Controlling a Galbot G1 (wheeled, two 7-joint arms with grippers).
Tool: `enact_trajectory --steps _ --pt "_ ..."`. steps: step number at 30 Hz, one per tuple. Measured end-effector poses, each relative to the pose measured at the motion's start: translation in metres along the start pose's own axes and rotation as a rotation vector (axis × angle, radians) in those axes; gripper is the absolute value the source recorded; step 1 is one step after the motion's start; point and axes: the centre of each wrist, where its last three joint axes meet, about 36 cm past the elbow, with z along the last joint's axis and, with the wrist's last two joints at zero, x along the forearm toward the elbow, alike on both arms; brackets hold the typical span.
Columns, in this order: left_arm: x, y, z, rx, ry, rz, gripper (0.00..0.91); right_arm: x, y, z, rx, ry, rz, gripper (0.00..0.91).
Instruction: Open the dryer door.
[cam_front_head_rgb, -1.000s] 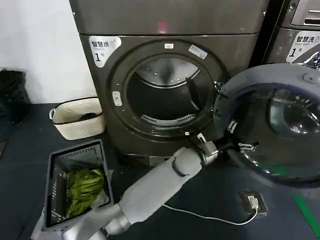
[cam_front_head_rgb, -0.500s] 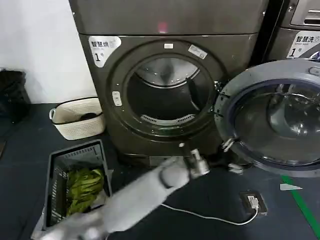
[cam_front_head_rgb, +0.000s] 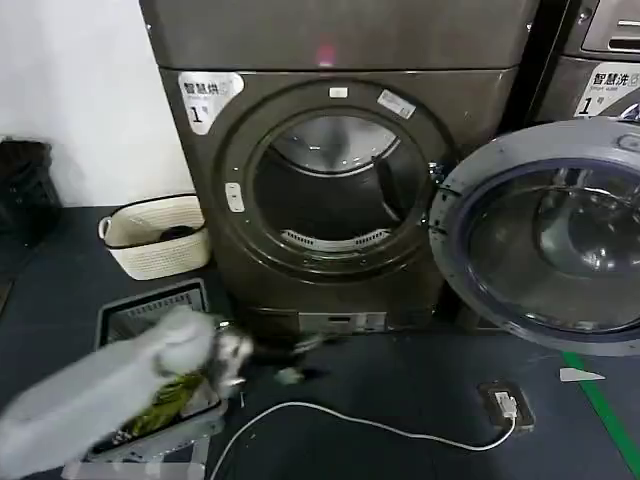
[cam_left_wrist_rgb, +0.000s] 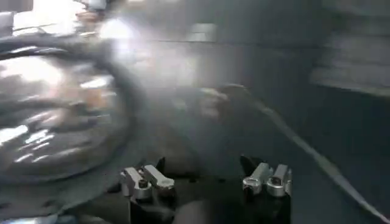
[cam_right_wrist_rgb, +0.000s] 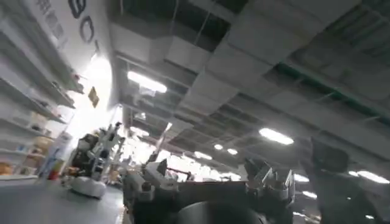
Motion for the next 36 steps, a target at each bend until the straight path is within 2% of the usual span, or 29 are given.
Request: enact_trajectory --steps 2,4,7,13,18,23,31,36 --pt "0.03 -0.009 0.002 -0.074 0.007 0.135 0.907 0.0 0.006 0.001 -0.006 0.0 -0.01 0.907" --pt "0.059 -0.017 0.002 -0.12 0.068 0.263 0.907 0.0 0.01 0.003 -0.01 -0.006 -0.021 0.907" --pt "0.103 -0.03 0.002 -0.155 0.21 0.434 0.907 0.001 0.015 0.006 -0.018 -0.016 -0.038 0.907" --pt "0.174 -0.024 -0.001 -0.24 0.466 0.656 0.907 0.006 0.021 0.01 -0.026 -0.026 -0.059 0.907" --pt "0.198 -0.031 -0.007 -0.229 0.511 0.731 0.907 0.009 0.022 0.011 -0.031 -0.014 -0.064 0.907" --pt "0.197 -0.034 -0.007 -0.221 0.509 0.725 0.907 0.017 0.02 0.016 -0.025 0.037 -0.046 0.907" --pt "0.19 -0.039 -0.004 -0.21 0.488 0.721 0.907 0.02 0.014 0.02 -0.01 0.054 -0.03 0.907" --pt "0.189 -0.043 -0.003 -0.2 0.482 0.728 0.907 0.018 0.007 0.023 -0.024 0.131 0.02 0.907"
